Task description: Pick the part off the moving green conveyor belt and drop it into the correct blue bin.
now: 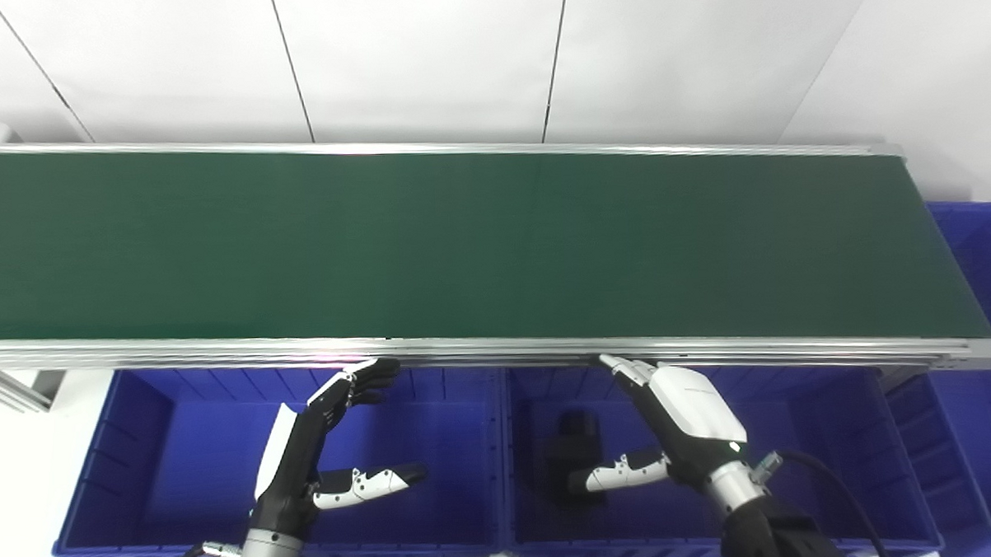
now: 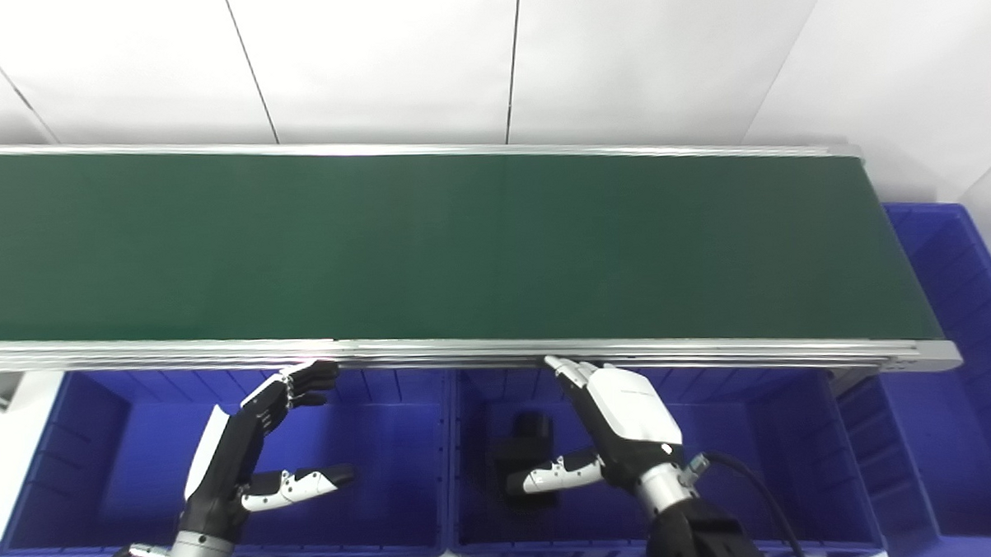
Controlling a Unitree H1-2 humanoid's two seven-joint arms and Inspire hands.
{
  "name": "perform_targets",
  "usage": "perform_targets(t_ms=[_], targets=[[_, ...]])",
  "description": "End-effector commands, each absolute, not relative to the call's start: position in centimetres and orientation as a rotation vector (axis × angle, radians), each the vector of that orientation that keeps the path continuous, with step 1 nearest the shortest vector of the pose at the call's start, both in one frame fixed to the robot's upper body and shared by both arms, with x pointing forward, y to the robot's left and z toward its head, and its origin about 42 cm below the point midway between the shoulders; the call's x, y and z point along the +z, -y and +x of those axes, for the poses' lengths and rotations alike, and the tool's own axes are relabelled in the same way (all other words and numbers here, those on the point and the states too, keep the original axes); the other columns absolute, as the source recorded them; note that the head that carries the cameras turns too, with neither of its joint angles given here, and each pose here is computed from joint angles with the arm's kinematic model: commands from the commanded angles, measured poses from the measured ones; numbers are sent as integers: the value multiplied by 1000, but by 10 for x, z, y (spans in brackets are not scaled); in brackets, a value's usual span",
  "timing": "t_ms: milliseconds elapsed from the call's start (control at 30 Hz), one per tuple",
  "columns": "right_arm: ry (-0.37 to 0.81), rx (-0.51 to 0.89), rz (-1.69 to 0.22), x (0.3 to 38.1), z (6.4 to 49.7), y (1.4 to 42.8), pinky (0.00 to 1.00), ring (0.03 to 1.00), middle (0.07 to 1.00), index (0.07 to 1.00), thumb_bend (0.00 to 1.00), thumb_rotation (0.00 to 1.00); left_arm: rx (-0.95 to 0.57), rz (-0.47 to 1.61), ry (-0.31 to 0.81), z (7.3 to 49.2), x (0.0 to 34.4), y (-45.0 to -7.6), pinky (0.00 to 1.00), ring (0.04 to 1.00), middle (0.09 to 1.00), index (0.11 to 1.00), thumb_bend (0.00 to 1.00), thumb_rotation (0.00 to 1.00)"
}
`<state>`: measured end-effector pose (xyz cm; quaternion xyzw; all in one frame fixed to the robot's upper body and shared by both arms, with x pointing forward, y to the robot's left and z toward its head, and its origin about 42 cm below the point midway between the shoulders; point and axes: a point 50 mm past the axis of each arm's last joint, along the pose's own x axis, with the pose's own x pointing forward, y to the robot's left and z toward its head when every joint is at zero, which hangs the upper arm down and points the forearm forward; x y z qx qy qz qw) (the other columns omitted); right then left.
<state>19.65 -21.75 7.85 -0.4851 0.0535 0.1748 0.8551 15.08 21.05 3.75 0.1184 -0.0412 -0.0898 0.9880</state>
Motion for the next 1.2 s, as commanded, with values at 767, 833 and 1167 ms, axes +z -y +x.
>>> perform_targets(t_ms=[767, 833, 1167], targets=[[-21, 339, -247, 90, 164, 212, 789, 851, 888, 950, 941, 431, -187, 191, 127, 151, 46, -209, 701, 763, 789, 783, 798, 340], [-35, 354, -244, 89, 163, 213, 796, 857, 895, 954, 953, 433, -188, 182, 121, 149, 45, -209, 703, 766, 794, 787, 801, 340], [-24, 363, -258, 87, 161, 212, 799, 869, 914, 969, 962, 412, -191, 168, 111, 148, 44, -208, 719, 772, 805, 800, 802, 325]])
